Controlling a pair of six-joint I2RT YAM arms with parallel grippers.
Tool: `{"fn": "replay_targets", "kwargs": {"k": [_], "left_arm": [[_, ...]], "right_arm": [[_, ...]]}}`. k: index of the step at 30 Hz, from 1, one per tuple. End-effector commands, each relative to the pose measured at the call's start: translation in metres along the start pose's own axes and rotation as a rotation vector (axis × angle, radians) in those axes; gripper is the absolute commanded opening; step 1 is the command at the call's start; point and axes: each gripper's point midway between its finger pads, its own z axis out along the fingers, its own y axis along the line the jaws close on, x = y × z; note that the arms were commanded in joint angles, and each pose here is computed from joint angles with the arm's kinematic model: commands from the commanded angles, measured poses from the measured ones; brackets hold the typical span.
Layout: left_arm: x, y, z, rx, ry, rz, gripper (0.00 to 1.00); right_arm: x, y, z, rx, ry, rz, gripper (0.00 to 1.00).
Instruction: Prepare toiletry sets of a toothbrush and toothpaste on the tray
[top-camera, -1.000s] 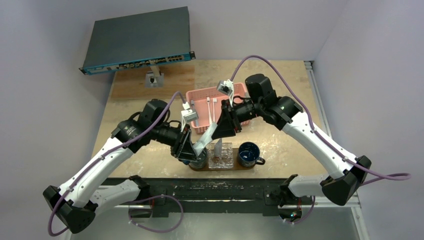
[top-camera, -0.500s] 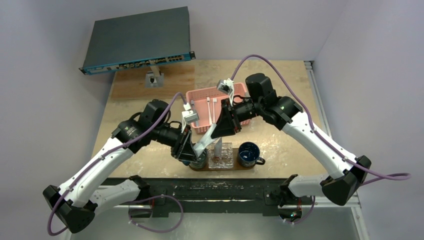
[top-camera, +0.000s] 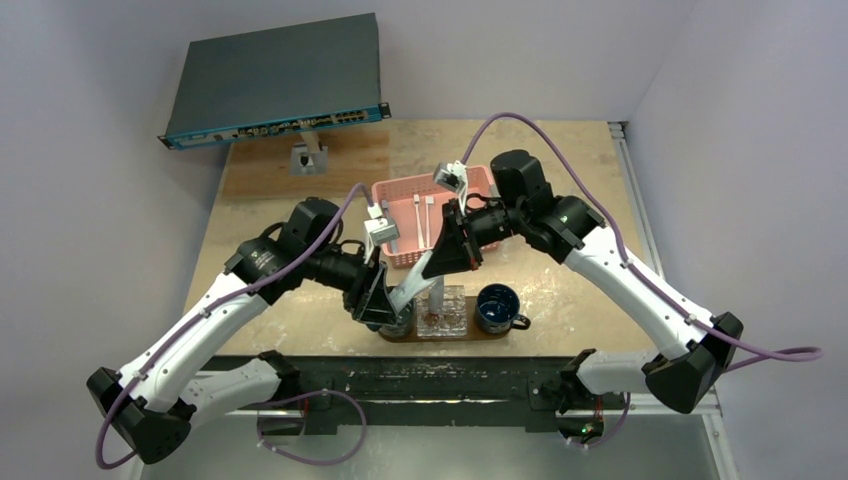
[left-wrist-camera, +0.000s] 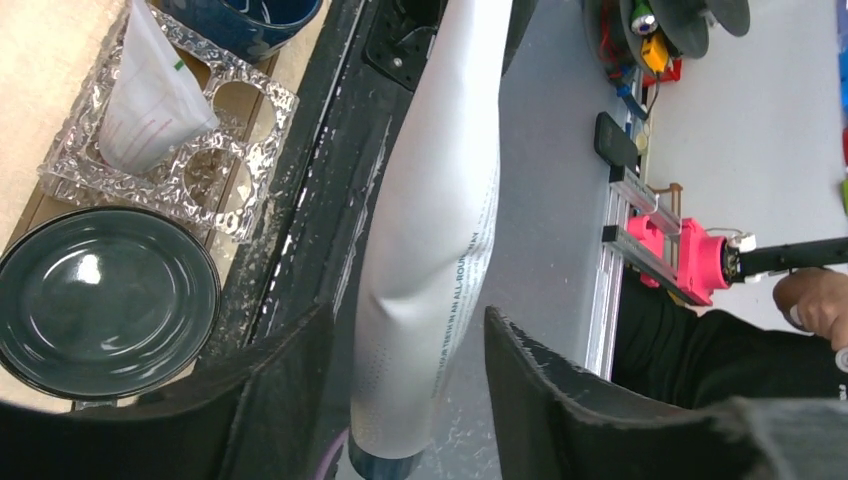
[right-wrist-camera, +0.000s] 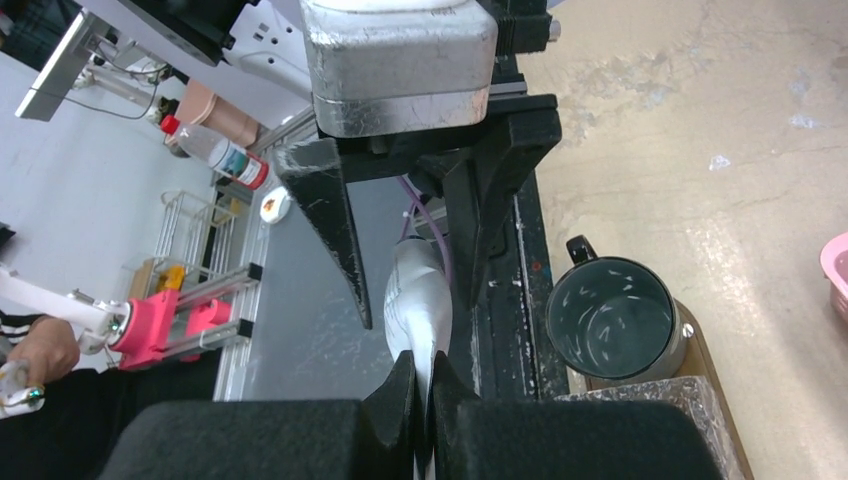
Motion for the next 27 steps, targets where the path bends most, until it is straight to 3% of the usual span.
{"fn": "replay_targets", "kwargs": {"k": [1,8,13,15,20,22,24,27], "left_arm": [[-0.02,-0.006,-0.005,-0.015,-0.056,0.06,0.59],[-0.033,-0.009,-0.003,0.001,-0.094,0.062,0.66],[-0.044,-0.016,-0.002,0.041,-0.118,0.078,0.65],[-0.047,-0.018,-0.001,0.058,-0.124,0.086,0.56],[-0.05,-0.024,-0.002,0.095,-0.13,0.102,0.17],[-0.049,-0.026,-0.001,0.104,-0.127,0.105,0.08],[-0.047,-0.027,-0.002,0.113,-0.125,0.108,0.1],[-0.046,-0.027,-0.002,0.113,-0.125,0.107,0.26]], "right_arm": [[-0.009,0.01,-0.006,0.006,-0.042,-0.049,0.0],[-0.014,0.013,-0.007,0.023,-0.062,-0.042,0.0],[-0.014,0.02,-0.002,-0.008,-0.062,-0.046,0.0],[-0.014,0.024,0.0,-0.02,-0.063,-0.052,0.0],[-0.012,0.023,0.002,-0.022,-0.058,-0.049,0.0],[-0.011,0.023,0.003,-0.023,-0.057,-0.049,0.0],[-0.011,0.021,0.004,-0.02,-0.056,-0.045,0.0],[-0.011,0.021,0.005,-0.018,-0.052,-0.043,0.0]]}}
